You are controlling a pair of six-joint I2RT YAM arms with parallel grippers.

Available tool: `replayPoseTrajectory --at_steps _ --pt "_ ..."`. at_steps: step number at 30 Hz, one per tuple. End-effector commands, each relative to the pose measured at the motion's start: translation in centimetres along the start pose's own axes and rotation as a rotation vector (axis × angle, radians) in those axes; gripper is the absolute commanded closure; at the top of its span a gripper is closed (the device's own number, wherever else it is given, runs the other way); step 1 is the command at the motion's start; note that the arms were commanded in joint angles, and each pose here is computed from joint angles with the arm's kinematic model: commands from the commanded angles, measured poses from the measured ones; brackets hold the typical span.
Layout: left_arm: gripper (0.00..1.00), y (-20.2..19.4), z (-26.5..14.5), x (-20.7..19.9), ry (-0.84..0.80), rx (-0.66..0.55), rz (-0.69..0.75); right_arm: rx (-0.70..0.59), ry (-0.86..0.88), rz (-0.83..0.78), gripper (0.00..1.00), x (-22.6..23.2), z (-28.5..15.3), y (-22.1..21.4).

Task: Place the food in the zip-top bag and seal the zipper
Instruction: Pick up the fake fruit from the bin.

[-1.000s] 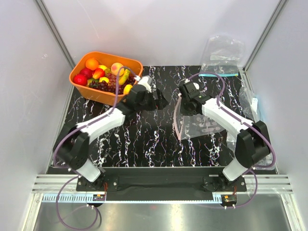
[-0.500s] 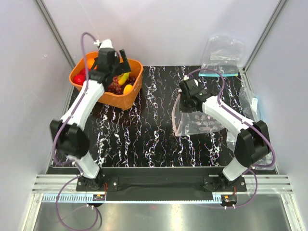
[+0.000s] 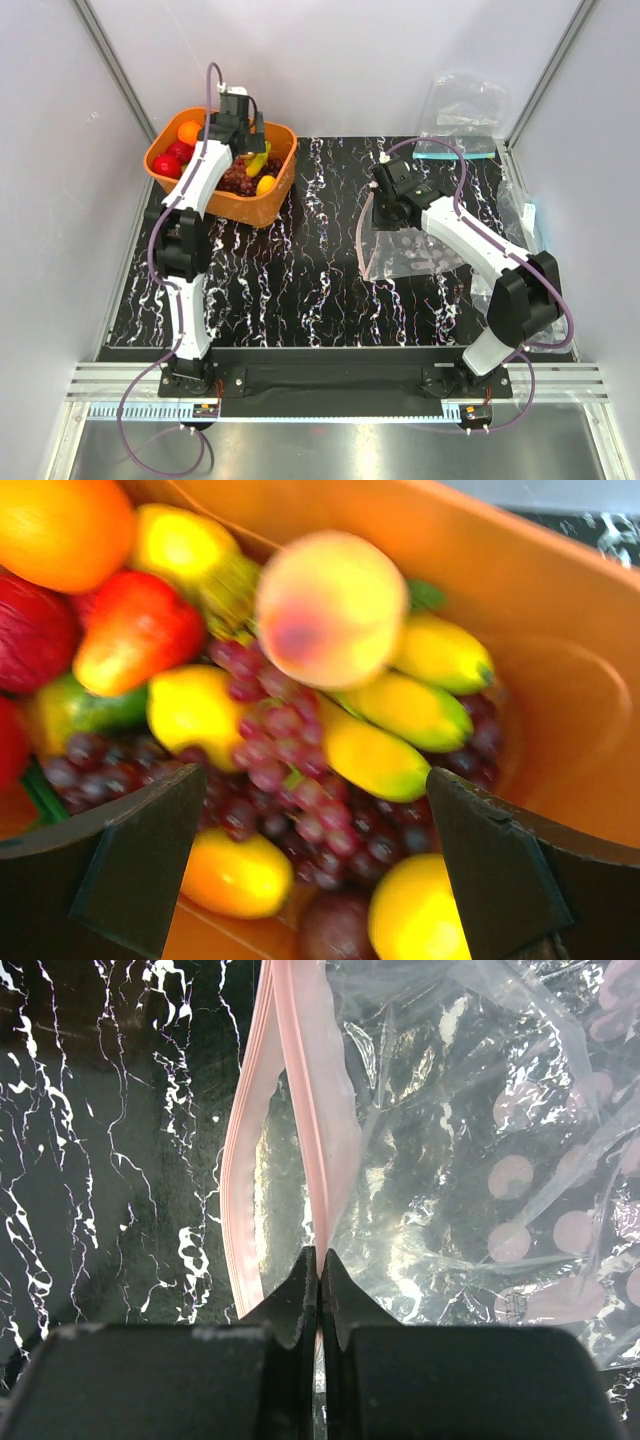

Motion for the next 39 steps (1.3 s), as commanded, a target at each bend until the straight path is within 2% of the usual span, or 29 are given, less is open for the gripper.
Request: replayPoseTrajectory --at_steps 1,10,17,18,19,22,25,28,31,32,35,39 --pt "0.01 3.5 0.1 0.7 -0.046 -0.067 -0.019 -0.034 0.012 -0.021 1.00 0.2 -0.9 1.4" --pt "0.01 1.3 6.1 -0.3 -0.089 0.021 -0.002 -0.034 0.036 -0.022 1.00 0.6 -0.9 1.8" --pt "0.02 -1.0 10.7 -0.6 -0.238 0.074 -0.128 -0.030 0.029 -0.029 1.00 0.5 -1.0 1.7" --pt "0.05 -1.1 10.8 -0.8 -0.267 0.086 -0.137 -0.034 0.030 -0.026 1.00 0.5 -1.1 1.8" --pt "0.19 -1.1 11.0 -0.7 -0.274 0.083 -0.148 -0.035 0.027 -0.026 1.00 0.4 -1.2 1.8" --pt "0.34 0.5 9.4 -0.8 -0.303 0.027 -0.153 -0.040 0.022 -0.024 1.00 0.2 -1.4 1.7" --pt "0.43 0.9 8.1 -0.3 -0.307 -0.034 -0.148 -0.047 0.026 -0.020 1.00 0.2 -1.7 1.7" --pt "0.56 4.1 3.4 0.2 -0.326 -0.133 -0.137 -0.042 0.026 -0.020 1.00 0.1 -1.7 1.3" --pt "0.58 4.3 1.1 0.4 -0.344 -0.143 -0.125 -0.046 0.029 -0.020 1.00 0.1 -2.0 1.3" --pt "0.58 5.5 -1.0 0.4 -0.360 -0.176 -0.126 -0.046 0.032 -0.020 1.00 0.1 -2.1 1.3" --pt "0.58 5.8 -4.5 0.6 -0.388 -0.201 -0.131 -0.047 0.036 -0.025 1.00 0.2 -2.3 1.2" --pt "0.57 4.1 -7.8 0.1 -0.437 -0.176 -0.139 -0.052 0.041 -0.031 1.00 0.1 -2.7 1.3"
Point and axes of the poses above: each gripper's point midway between its finger pads, its own z axis out along the fingers, its own x axis along the line the jaws close on, y = z × x, the point moved 3 cm from there along -z, back along the fingers, and after that the axes turned 10 degrees about -z, right-handed, at the moved point
